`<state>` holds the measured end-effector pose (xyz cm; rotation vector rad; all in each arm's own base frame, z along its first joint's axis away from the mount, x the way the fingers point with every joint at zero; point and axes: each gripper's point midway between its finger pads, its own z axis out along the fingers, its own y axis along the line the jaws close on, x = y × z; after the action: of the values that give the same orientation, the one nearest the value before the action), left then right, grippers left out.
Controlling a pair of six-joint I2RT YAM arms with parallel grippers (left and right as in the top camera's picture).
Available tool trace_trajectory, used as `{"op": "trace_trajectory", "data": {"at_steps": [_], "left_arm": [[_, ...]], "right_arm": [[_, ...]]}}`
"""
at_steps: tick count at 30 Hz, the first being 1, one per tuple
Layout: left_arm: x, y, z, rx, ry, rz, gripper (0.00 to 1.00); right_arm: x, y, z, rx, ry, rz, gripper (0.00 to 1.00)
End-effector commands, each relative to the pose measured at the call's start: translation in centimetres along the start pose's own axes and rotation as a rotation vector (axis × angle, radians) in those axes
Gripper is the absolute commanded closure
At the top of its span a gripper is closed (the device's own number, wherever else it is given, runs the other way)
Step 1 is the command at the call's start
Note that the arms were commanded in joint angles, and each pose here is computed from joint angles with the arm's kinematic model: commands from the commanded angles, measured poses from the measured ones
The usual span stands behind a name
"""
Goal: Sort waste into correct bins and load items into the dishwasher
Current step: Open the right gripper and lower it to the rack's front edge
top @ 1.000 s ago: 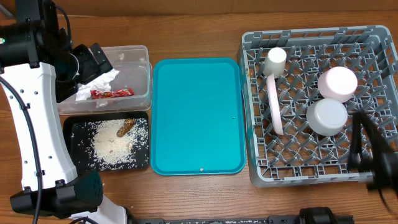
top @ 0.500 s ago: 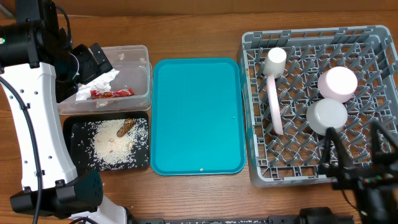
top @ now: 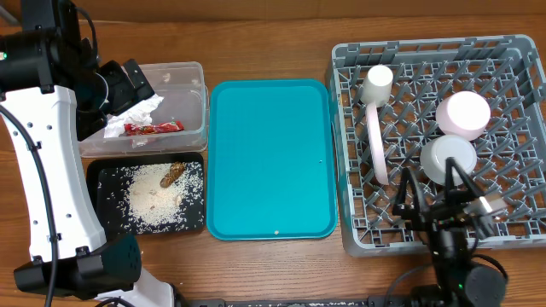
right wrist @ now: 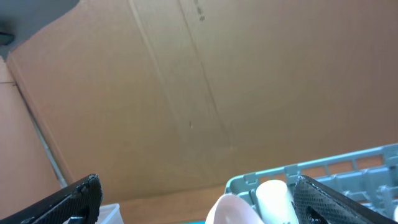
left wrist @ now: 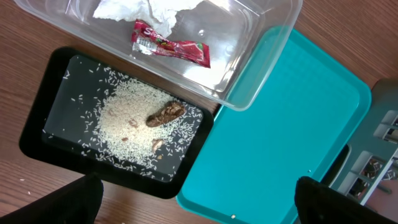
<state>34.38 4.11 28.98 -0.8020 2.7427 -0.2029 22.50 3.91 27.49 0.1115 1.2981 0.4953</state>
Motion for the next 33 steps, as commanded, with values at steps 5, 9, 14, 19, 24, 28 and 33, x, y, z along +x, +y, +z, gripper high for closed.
{"op": "trace_trajectory", "data": {"at_steps": [5,9,14,19,24,28,33], "left_arm": [[0.0,0.1,-1.5,0.010,-0.043,-0.006,0.00],[0.0,0.1,-1.5,0.010,-0.043,-0.006,0.00],[0.0,0.1,-1.5,0.010,-0.043,-0.006,0.00],[0.0,0.1,-1.5,0.010,-0.043,-0.006,0.00],[0.0,0.1,-1.5,0.010,-0.043,-0.006,0.00],[0.0,0.1,-1.5,0.010,-0.043,-0.006,0.00],[0.0,0.1,-1.5,0.010,-0.043,-0.006,0.00]], "right_arm": [[4.3,-2.0,-0.1,0.056,0.044,0.030,0.00],[6.5,-3.1,-0.4,0.108,0.133,0.034,0.00],[9.9,-4.1,-1.2,0.149,0.276,0.040,0.00],[9.8,-4.1,-1.2,0.147,0.274,0.040,0.00],[9.8,-4.1,-1.2,0.147,0.274,0.040,0.00],[9.8,-4.1,-1.2,0.147,0.274,0.040,0.00],[9.8,-4.1,-1.2,0.147,0.274,0.040,0.00]]}}
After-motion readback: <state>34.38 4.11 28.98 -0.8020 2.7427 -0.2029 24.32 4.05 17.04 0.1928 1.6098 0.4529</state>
